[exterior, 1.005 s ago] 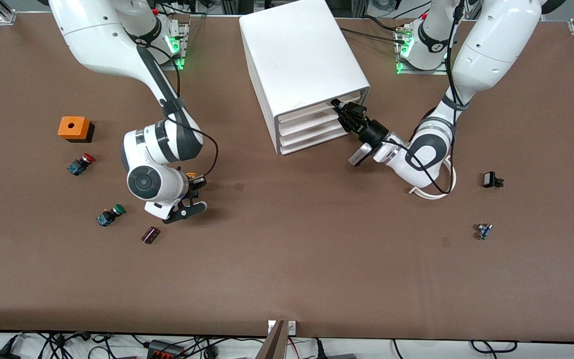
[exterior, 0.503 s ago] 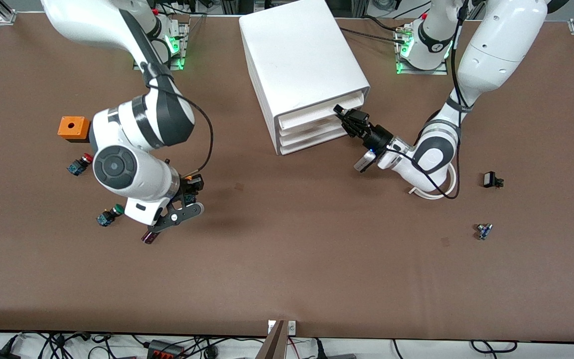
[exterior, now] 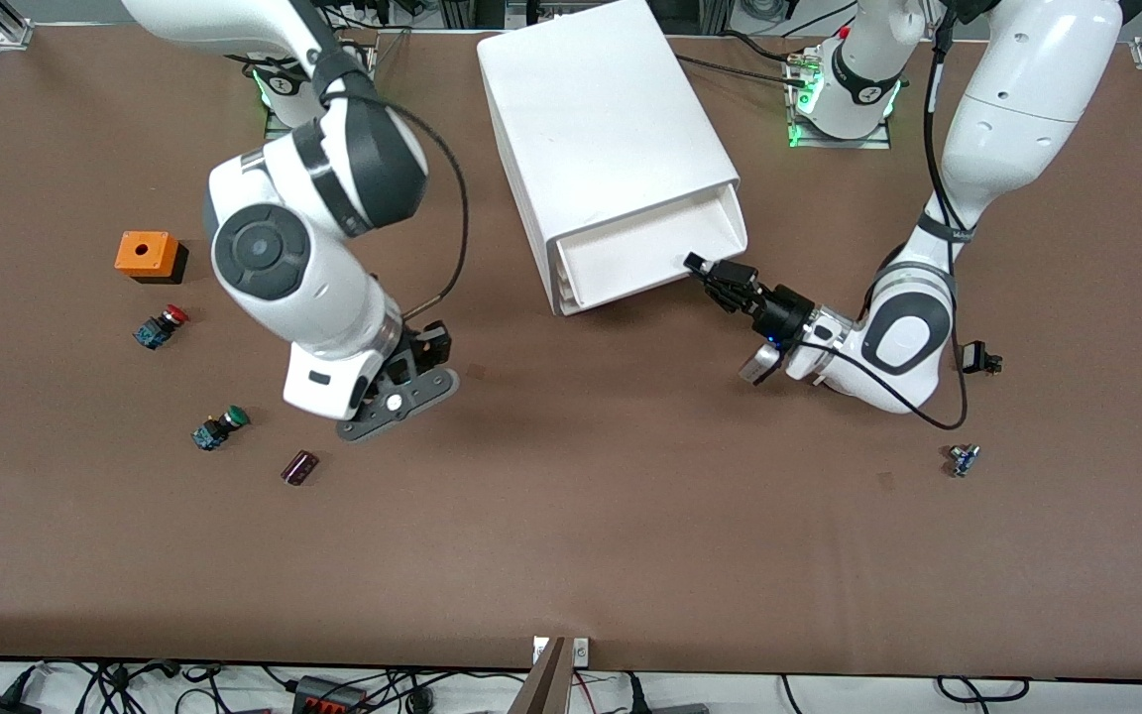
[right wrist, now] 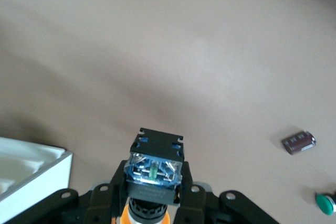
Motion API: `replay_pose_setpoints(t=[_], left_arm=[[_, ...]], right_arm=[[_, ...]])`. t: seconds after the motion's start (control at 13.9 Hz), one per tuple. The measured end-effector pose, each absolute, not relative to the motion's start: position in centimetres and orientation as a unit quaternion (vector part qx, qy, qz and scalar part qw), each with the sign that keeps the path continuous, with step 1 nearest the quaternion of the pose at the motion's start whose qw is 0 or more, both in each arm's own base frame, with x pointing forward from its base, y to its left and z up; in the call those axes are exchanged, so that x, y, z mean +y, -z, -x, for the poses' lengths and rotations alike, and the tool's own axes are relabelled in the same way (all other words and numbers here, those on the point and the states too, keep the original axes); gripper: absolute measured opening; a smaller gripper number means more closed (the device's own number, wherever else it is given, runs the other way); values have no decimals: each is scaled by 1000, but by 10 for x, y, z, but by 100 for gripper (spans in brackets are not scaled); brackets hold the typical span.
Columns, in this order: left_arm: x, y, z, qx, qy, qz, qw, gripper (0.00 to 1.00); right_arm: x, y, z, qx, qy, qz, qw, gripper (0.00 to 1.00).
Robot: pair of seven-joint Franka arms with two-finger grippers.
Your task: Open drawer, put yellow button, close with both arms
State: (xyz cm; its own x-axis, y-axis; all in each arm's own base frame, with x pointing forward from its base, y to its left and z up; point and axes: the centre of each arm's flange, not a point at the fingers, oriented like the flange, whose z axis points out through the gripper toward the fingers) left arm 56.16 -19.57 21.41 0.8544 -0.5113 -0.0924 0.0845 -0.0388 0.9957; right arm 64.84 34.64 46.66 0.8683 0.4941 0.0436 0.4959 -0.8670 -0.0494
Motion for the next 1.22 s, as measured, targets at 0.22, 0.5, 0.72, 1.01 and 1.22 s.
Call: replay_pose_setpoints(t=[0.22, 0.5, 0.72, 1.01, 1.22], left_arm=[[-184, -211, -587, -143, 218, -692, 673, 15], [-180, -211, -595, -142, 220, -697, 667, 15], [-176, -212, -599, -140, 217, -702, 664, 15], [-173, -215, -604, -137, 214, -707, 660, 15], [-168, -215, -609, -134, 211, -711, 657, 15]], right_arm=[[380, -485, -634, -278, 37, 959, 37, 41], [455, -497, -589, -297, 61, 951, 51, 41], [485, -497, -566, -299, 66, 950, 55, 41], [479, -499, -574, -275, 76, 957, 56, 41], [484, -502, -575, -251, 90, 961, 67, 41]])
